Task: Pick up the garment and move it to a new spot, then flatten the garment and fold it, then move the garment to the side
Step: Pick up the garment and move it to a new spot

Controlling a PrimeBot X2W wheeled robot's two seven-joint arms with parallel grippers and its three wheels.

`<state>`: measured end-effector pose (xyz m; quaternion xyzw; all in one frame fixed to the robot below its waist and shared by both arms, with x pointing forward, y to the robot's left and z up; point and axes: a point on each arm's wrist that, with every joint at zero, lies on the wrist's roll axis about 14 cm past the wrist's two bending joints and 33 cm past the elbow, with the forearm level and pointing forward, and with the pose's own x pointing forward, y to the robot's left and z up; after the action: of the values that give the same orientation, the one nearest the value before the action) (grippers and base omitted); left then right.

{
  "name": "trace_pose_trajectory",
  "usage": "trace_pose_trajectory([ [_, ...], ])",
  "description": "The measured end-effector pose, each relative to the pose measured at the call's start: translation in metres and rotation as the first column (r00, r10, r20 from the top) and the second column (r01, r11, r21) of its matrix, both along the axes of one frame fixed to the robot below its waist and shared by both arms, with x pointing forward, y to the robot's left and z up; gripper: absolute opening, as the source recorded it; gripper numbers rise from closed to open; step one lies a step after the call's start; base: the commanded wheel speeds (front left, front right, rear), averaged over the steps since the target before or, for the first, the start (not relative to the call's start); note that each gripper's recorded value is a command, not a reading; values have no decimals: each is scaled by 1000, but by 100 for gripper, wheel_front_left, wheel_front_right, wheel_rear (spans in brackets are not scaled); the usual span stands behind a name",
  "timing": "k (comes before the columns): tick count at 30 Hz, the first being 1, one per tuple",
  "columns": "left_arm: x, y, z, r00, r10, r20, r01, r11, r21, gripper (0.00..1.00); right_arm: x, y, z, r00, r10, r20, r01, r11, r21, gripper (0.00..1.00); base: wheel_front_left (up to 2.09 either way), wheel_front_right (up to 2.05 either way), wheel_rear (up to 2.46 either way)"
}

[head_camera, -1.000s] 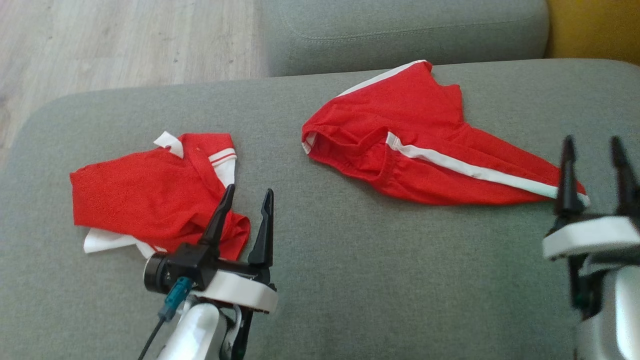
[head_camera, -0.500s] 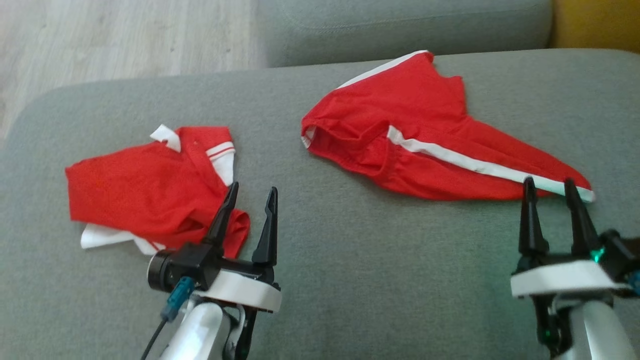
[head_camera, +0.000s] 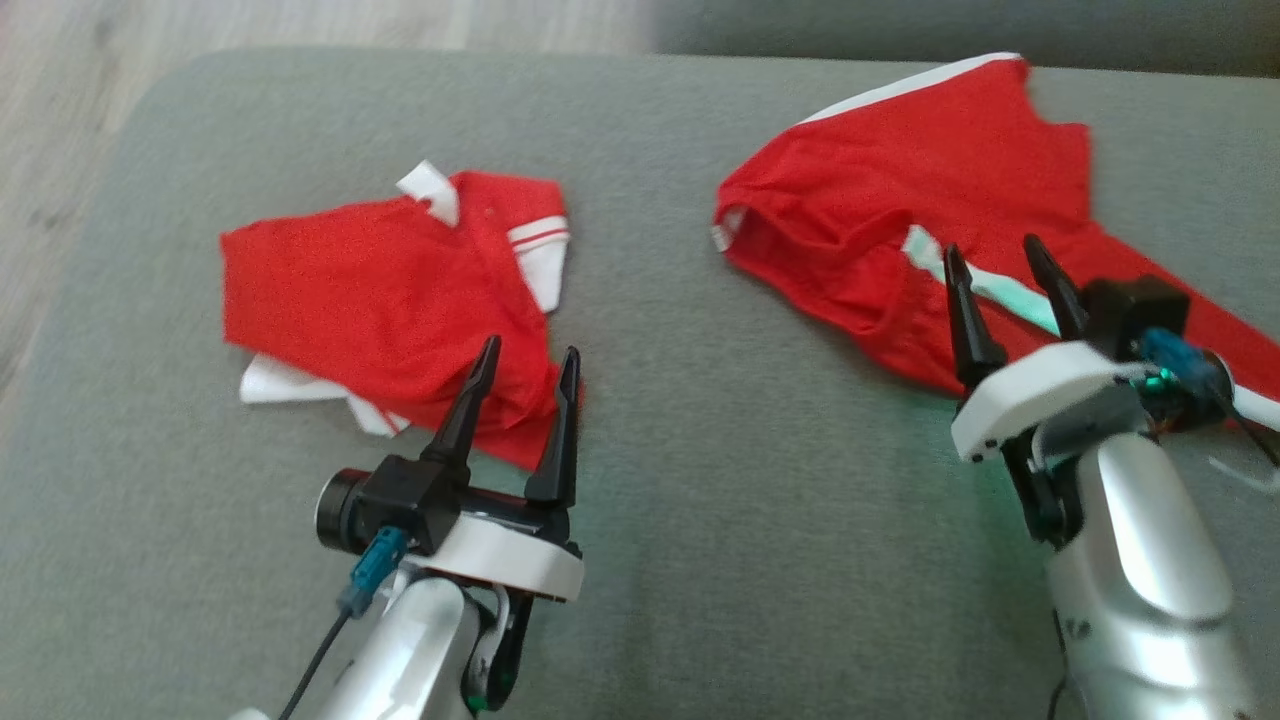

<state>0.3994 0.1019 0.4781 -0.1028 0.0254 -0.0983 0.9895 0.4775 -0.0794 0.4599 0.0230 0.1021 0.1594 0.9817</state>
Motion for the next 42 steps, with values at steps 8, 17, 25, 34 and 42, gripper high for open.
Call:
trace_pose_trajectory([
  [8,0,17,-12,998,55,-40,-54,998,8,100,24,22,-54,986,45,-163,-61,994,-92,100,0,0,0],
  [17,4,20,-16,997,65,-51,-65,998,13,100,28,25,-78,975,52,-218,-77,991,-109,0,0,0,0],
  [25,8,8,-10,999,32,-33,-32,999,4,100,25,25,-52,993,61,-101,-66,997,-40,0,0,0,0],
  [34,1,-8,5,1000,-15,13,15,1000,6,100,-20,33,-17,993,115,4,-115,993,32,0,0,0,0],
  [42,-7,-19,19,997,-49,54,48,999,6,100,-75,49,-9,981,191,-16,-190,981,33,0,0,0,0],
])
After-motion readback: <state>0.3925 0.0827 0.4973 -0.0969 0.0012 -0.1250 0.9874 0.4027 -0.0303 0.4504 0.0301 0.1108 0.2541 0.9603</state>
